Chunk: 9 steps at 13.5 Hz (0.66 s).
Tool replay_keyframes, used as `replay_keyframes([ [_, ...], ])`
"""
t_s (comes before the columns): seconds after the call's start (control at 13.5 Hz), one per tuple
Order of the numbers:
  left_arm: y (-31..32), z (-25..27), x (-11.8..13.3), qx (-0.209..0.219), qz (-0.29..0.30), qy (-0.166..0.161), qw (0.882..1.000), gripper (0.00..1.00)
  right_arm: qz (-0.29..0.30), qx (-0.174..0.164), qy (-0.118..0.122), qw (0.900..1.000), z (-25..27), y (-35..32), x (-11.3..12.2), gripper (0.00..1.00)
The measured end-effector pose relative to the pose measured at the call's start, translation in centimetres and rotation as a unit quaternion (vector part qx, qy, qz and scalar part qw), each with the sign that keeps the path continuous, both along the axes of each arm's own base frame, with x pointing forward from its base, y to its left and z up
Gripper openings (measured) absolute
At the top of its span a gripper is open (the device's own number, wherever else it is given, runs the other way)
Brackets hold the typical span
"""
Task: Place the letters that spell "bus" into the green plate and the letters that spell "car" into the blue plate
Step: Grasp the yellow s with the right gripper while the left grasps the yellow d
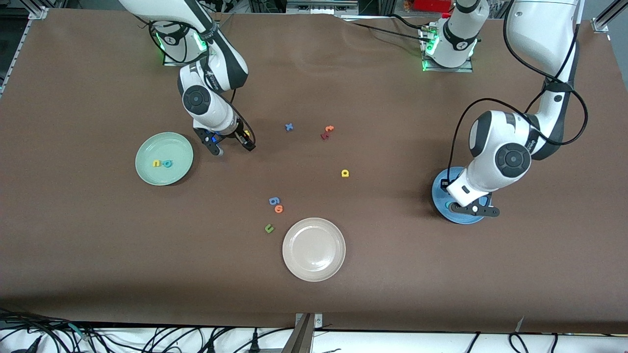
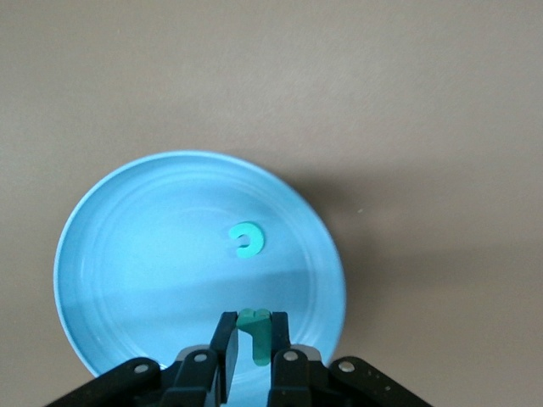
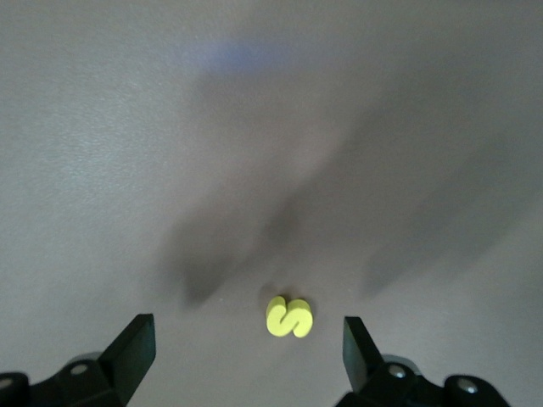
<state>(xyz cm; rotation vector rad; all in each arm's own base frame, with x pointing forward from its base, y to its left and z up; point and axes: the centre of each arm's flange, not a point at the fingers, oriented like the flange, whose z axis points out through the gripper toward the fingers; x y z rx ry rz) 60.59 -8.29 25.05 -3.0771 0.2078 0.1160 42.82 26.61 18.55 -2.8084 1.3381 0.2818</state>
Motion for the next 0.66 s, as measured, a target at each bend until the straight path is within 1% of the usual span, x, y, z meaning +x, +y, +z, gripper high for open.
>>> replay_keyframes([
  [0.15, 1.1, -1.1, -1.1, -0.004, -0.017, -0.01, 1.0, 0.22, -0.001, 0.0, -0.005, 1.0, -1.2, 0.7, -0.7, 0.98],
  [0.3, 2.4, -1.4, -1.4, -0.005, -0.027, -0.011, 1.0, 0.22, -0.001, -0.002, -0.003, 1.0, -1.9, 1.1, -1.1, 0.96],
  [0.44, 2.9, -1.2, -1.4, -0.007, -0.034, -0.012, 0.999, 0.3, -0.002, -0.001, -0.005, 1.0, -2.1, 1.1, -1.0, 0.92],
  [0.52, 2.7, -1.2, -1.4, -0.007, -0.036, -0.012, 0.999, 0.37, -0.002, -0.001, -0.006, 1.0, -2.0, 1.1, -1.0, 0.86],
  [0.66, 2.2, -0.9, -1.2, -0.009, -0.037, -0.016, 0.999, 0.58, -0.002, 0.0, -0.007, 1.0, -1.9, 1.1, -1.0, 0.84],
])
